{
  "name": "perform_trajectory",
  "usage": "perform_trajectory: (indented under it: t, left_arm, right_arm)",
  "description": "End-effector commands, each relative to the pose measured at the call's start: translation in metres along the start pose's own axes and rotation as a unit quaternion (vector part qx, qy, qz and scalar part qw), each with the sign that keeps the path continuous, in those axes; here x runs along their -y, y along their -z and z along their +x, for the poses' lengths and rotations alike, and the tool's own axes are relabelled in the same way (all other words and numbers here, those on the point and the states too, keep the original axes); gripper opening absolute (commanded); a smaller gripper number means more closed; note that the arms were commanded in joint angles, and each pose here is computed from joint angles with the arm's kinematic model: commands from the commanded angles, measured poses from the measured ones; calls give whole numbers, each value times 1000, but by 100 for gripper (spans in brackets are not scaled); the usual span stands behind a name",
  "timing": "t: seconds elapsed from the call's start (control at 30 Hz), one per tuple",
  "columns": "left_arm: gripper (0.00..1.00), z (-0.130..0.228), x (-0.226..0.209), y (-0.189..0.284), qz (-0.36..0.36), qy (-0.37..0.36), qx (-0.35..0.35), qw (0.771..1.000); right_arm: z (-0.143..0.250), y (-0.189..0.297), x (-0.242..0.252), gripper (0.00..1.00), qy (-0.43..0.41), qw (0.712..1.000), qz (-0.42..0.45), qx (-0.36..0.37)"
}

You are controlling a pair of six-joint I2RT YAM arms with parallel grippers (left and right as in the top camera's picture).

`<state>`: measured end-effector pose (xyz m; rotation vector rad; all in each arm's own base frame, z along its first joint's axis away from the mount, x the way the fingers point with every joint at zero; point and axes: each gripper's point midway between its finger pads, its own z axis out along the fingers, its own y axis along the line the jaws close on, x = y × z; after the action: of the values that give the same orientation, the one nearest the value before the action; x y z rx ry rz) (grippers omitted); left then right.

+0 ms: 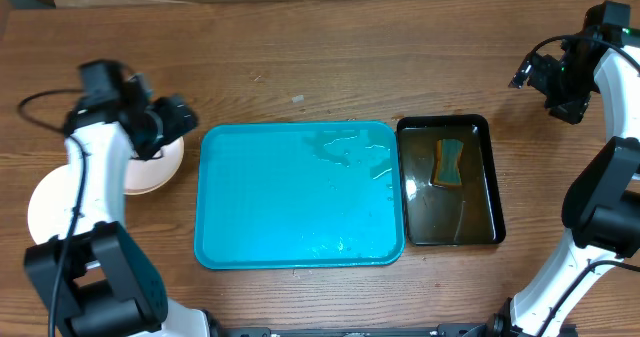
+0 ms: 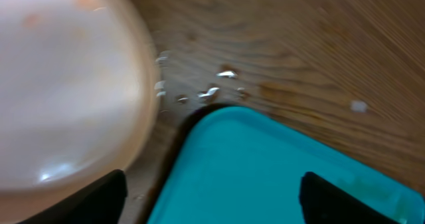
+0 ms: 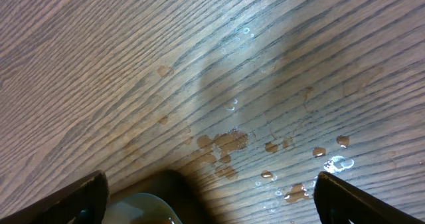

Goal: Clean dirty plates on tray and stack at the side
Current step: 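Release plate and move left gripper back toward the teal tray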

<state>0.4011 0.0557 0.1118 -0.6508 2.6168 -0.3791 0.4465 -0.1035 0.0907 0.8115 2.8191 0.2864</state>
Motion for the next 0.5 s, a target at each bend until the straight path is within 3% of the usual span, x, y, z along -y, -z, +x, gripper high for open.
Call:
perform_trajectory:
  t: [0.0,0.17,0.47]
  left_arm:
    - [100,8,42,-7,14,-72,8,997]
    - [100,21,95,-18,-15,-161,45,986]
    - [100,76,169,-24,30,-253,27,967]
  right_arm:
    - [-7,17,-5,100,3,1000,-8,22]
    - [-7,17,-5,100,3,1000,-8,22]
    - [-7,17,-5,100,3,1000,-8,22]
